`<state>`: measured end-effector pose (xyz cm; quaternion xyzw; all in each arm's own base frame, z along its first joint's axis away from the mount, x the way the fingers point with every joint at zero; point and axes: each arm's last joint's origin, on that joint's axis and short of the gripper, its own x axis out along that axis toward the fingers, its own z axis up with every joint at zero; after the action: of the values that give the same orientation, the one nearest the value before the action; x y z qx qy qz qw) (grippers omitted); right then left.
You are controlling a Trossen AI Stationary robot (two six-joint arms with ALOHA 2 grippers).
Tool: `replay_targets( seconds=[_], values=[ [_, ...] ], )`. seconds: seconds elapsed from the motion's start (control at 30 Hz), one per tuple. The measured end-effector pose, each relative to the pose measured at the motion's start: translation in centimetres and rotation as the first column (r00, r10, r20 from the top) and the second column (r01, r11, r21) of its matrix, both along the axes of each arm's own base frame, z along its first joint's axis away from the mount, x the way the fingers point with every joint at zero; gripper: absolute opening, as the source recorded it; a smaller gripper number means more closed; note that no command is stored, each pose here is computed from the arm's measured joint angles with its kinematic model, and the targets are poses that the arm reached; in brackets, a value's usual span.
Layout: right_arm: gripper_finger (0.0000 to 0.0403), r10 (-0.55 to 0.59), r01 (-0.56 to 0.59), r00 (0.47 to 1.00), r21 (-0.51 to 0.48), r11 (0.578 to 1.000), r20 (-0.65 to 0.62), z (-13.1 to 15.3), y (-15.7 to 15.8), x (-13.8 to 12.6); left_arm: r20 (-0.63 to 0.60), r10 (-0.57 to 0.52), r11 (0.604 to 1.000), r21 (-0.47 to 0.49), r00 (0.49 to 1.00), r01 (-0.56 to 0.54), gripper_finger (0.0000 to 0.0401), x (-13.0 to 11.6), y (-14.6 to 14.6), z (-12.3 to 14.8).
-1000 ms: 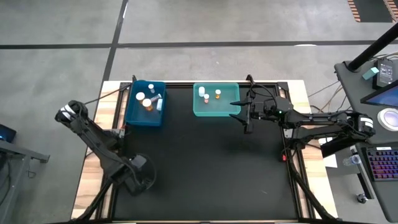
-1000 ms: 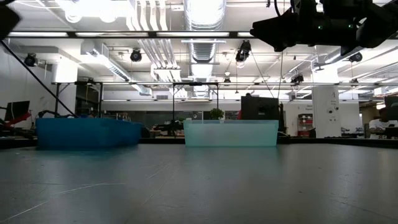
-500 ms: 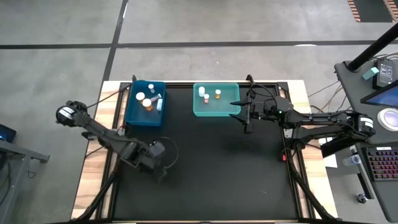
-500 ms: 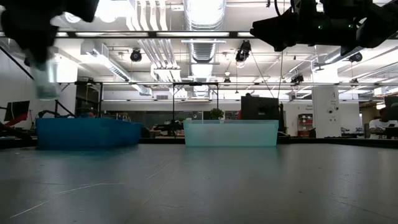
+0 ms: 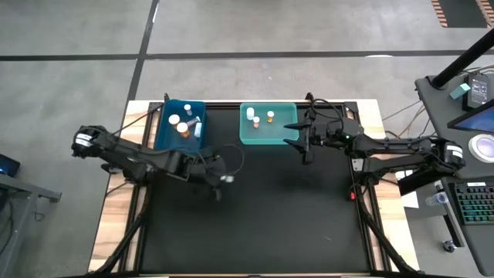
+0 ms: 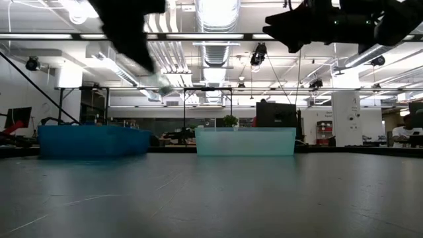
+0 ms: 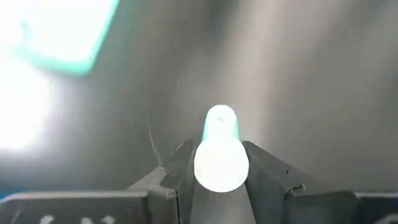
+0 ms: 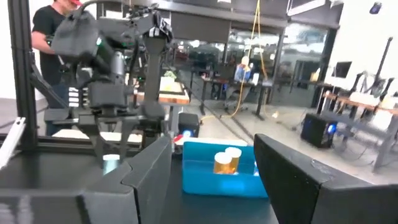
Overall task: Pick and place medicine bottles into bin by pill shape (circle, oval)
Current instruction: Put the blue tablet bottle into the light blue bin
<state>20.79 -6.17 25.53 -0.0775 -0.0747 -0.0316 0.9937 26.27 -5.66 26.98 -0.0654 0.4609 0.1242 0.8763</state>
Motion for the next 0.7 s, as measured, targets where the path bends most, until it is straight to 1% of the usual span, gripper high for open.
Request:
replay_targets(
  seconds=[0.07, 0.13, 0.2, 0.3, 0.4, 0.6, 0.7],
  values=[
    [0.0219, 0.014, -0.013, 1.0, 0.021, 1.0, -0.022, 0.2, 0.2, 0.4, 0.09, -0.069, 0.996, 0.07, 0.994, 0.062, 0.0097, 1.0, 0.5, 0.3],
    [0.0219, 0.034, -0.032, 0.998, 0.037, 0.999, -0.05, 0.3, 0.4, 0.8, 0.171, -0.132, 0.985, 0.13, 0.976, 0.11, 0.0097, 1.8, 0.9, 0.6],
    [0.0219, 0.057, -0.054, 0.996, 0.045, 0.998, -0.07, 0.5, 0.8, 1.3, 0.226, -0.188, 0.97, 0.193, 0.956, 0.145, 0.0097, 2.4, 1.3, 0.6],
    [0.0219, 0.103, -0.096, 0.99, 0.072, 0.993, -0.098, 1.1, 1.7, 2.0, 0.256, -0.24, 0.949, 0.264, 0.936, 0.171, 0.0096, 2.8, 1.9, 0.4],
    [0.0219, 0.158, -0.142, 0.976, 0.11, 0.984, -0.15, 2.1, 2.7, 2.7, 0.266, -0.272, 0.932, 0.312, 0.925, 0.184, 0.0096, 3.1, 2.4, 0.3],
    [0.0219, 0.26, -0.215, 0.918, 0.173, 0.961, -0.301, 4.1, 5.2, 3.7, 0.317, -0.361, 0.883, 0.418, 0.877, 0.213, 0.0096, 3.4, 2.4, -0.6],
    [0.0219, 0.305, -0.244, 0.889, 0.21, 0.947, -0.342, 4.9, 6.3, 4.2, 0.337, -0.386, 0.871, 0.439, 0.859, 0.219, 0.0096, 3.3, 2.3, -1.2]
  ],
)
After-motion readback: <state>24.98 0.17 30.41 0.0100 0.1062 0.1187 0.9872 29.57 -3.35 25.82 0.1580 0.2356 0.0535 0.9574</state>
